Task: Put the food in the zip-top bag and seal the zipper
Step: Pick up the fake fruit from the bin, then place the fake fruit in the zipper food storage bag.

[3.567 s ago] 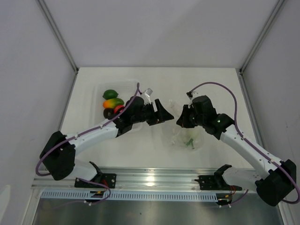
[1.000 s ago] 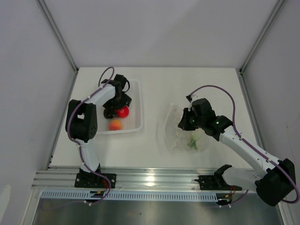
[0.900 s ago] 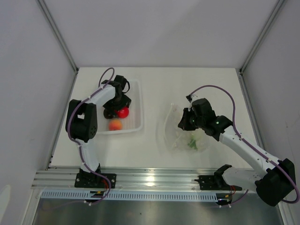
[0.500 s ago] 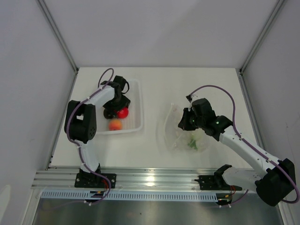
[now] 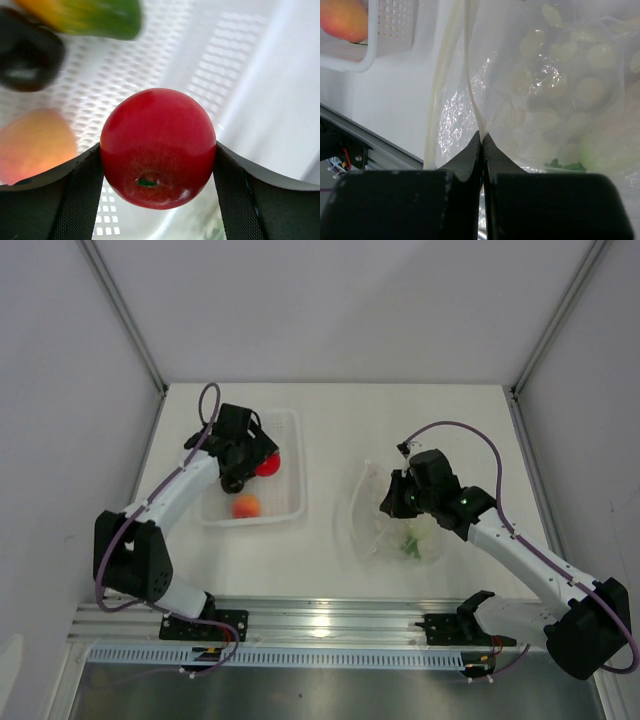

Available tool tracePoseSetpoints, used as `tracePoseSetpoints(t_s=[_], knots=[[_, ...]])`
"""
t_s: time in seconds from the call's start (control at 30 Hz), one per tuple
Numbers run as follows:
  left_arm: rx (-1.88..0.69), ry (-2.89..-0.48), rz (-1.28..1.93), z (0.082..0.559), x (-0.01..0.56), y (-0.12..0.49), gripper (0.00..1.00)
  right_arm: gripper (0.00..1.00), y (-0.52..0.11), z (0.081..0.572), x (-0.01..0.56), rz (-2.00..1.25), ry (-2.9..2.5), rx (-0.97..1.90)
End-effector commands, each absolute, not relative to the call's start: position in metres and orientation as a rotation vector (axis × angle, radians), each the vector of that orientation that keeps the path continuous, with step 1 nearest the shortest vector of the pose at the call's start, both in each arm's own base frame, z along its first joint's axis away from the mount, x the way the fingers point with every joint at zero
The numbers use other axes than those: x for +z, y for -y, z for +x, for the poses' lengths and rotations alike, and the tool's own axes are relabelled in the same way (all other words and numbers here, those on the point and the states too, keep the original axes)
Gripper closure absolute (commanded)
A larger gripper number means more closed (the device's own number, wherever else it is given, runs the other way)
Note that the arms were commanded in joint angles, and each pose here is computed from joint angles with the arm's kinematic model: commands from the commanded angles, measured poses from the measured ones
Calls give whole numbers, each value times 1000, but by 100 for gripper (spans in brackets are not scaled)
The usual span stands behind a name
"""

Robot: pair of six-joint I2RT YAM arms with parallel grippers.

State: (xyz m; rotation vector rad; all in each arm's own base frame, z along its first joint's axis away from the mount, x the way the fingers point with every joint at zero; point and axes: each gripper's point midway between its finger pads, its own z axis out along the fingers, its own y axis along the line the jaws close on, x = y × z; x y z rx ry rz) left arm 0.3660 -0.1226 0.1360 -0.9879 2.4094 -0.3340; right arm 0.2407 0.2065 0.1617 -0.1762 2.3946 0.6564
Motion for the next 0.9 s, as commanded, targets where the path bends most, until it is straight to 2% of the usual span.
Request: tracePoseSetpoints(t_s=[0.0, 0.03, 0.1, 0.4, 0.53, 0.87], knots=[[-678, -2204, -644, 381, 196, 161, 99, 100, -207, 247, 170, -168, -2352, 660], [-718, -2218, -565, 369, 181, 167, 100, 100, -208, 247, 170, -172, -2350, 663], [-953, -2028, -364, 367, 235, 194, 99, 100, -208, 247, 170, -172, -2349, 666], [-1352, -1925, 158, 292, 270, 277, 99, 100, -210, 248, 173, -174, -2347, 670], [-1470, -1982, 233, 255, 248, 309, 100, 100, -209, 249, 175, -170, -2340, 668], [-1539, -2069, 305, 212, 203, 348, 99, 100, -210, 247, 175, -166, -2343, 679]])
